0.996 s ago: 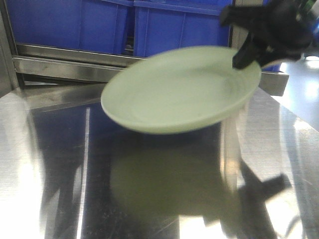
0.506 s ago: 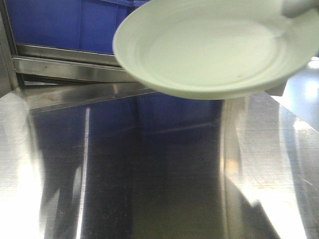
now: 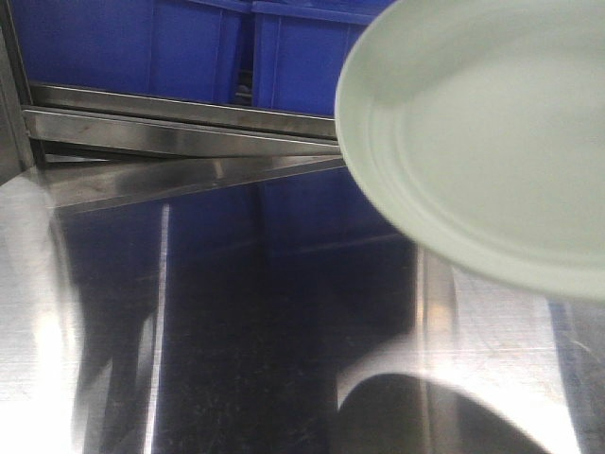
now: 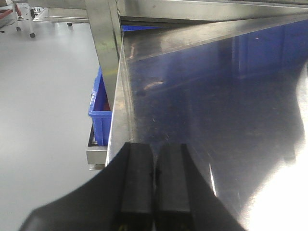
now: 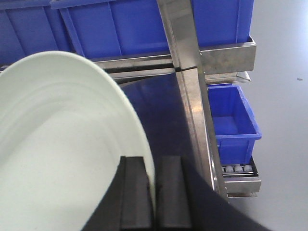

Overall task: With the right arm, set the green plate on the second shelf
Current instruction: 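Lift the pale green plate up off the table with the right gripper, then hold the plate raised in the right gripper while backing away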

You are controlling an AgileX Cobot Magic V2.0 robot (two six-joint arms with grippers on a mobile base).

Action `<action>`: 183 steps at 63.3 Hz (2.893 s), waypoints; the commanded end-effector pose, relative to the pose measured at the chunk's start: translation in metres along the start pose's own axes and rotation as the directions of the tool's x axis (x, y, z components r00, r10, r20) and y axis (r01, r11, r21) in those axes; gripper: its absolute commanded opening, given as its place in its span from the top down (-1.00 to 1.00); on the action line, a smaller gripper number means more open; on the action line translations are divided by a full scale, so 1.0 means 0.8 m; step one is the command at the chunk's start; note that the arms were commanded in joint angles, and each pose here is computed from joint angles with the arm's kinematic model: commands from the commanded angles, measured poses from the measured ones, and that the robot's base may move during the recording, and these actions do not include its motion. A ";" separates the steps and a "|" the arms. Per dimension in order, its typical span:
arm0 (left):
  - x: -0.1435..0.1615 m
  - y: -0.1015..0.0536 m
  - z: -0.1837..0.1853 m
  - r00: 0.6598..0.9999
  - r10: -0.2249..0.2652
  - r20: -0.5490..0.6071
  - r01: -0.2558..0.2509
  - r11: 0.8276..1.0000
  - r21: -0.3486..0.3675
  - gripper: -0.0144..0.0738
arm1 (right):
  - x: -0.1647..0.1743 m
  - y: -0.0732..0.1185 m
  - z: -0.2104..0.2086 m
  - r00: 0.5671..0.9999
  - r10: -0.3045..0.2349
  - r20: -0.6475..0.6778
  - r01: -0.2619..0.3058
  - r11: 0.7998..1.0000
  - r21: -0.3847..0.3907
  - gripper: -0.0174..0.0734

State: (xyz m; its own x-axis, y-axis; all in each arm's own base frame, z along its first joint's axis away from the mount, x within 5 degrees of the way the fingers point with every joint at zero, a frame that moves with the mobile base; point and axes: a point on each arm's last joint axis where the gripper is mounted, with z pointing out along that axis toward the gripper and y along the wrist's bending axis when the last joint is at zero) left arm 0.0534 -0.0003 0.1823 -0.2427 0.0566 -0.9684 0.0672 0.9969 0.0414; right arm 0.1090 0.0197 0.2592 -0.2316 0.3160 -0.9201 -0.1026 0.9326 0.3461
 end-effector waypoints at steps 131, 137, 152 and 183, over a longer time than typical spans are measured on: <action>0.009 -0.002 0.003 0.999 -0.002 0.041 0.002 1.000 0.014 0.39 | -0.018 0.006 -0.014 0.984 0.003 0.178 0.008 0.998 -0.057 0.50; 0.009 -0.002 0.003 0.999 -0.002 0.041 0.002 1.000 0.014 0.39 | -0.018 0.006 -0.014 0.984 0.003 0.178 0.008 0.998 -0.057 0.50; 0.009 -0.002 0.003 0.999 -0.002 0.041 0.002 1.000 0.014 0.39 | -0.018 0.006 -0.014 0.984 0.003 0.178 0.008 0.998 -0.057 0.50; 0.009 -0.002 0.003 0.999 -0.002 0.041 0.002 1.000 0.014 0.39 | -0.018 0.006 -0.014 0.984 0.003 0.178 0.008 0.998 -0.057 0.50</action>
State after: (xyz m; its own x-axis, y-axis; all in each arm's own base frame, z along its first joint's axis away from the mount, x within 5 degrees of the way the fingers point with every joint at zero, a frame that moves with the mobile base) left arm 0.0534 -0.0003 0.1823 -0.2427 0.0566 -0.9684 0.0672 0.9969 0.0414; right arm 0.0993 0.0177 0.2546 -0.1925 0.3214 -0.9272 -0.1151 0.9309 0.3466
